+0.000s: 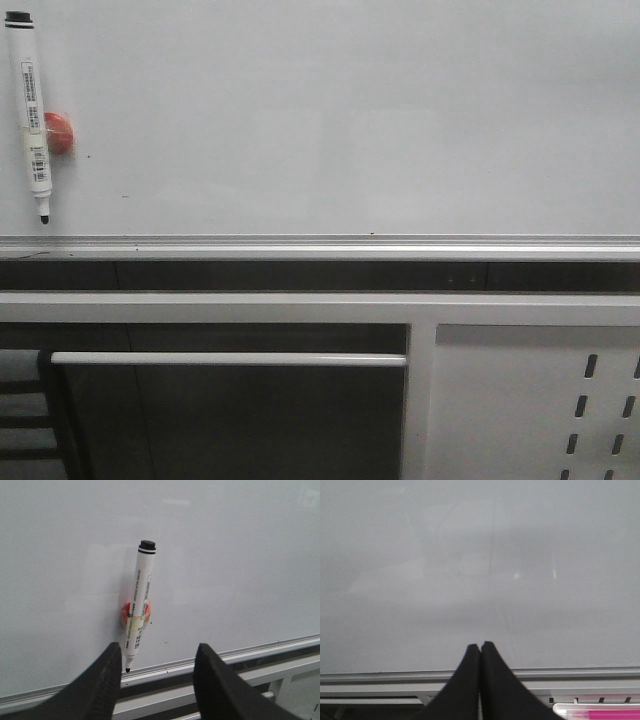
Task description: Write number 1 on whiteboard
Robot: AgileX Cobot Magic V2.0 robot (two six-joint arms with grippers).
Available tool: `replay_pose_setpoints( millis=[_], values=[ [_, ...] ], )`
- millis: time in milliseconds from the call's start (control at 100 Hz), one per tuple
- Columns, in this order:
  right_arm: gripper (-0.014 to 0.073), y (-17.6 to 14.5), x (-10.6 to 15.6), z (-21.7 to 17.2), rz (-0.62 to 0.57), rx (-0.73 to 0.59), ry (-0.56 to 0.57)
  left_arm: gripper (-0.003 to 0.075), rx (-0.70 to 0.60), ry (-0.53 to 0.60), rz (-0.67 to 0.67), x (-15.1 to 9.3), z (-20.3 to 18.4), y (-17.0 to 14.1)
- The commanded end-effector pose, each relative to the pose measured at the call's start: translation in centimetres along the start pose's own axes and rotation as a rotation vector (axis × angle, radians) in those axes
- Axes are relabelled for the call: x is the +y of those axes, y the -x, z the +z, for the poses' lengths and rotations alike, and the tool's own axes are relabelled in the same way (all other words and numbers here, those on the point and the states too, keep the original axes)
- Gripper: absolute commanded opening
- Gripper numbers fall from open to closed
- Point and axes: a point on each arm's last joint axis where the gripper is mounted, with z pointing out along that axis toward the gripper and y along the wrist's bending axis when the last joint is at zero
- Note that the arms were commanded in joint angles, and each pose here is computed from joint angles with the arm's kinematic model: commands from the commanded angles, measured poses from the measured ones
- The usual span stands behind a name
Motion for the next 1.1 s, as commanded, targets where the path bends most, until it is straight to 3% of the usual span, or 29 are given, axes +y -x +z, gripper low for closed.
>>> replay_pose_setpoints(
  millis=[0, 170, 320, 570, 700, 1090],
  values=[
    [-0.0071, 1.6, 0.3, -0.2, -0.007, -0.090, 0.018, 0.0328, -0.125, -0.042, 0.065, -0.4, 1.1, 1.6],
    [-0.0071, 1.6, 0.4, -0.2, 0.000, -0.094, 0.024, 0.0328, -0.050, -0.017, -0.002, 0.1, 3.6, -0.1],
    [-0.0071, 1.6, 0.4, -0.2, 0.000, -0.098, 0.025, 0.0328, -0.119, 0.040, -0.062, 0.8, 5.6, -0.8],
    [-0.0071, 1.7, 0.4, -0.2, 0.001, -0.107, 0.027, 0.0328, -0.141, 0.029, -0.064, 1.1, 8.3, -3.9],
    [-0.0071, 1.7, 0.4, -0.2, 0.001, -0.107, 0.027, 0.0328, -0.067, 0.012, -0.061, 1.0, 9.3, -5.4],
    [-0.0071, 1.8, 0.4, -0.2, 0.001, -0.120, 0.028, 0.0328, -0.127, 0.024, -0.040, 1.2, 10.5, -4.3]
  ],
)
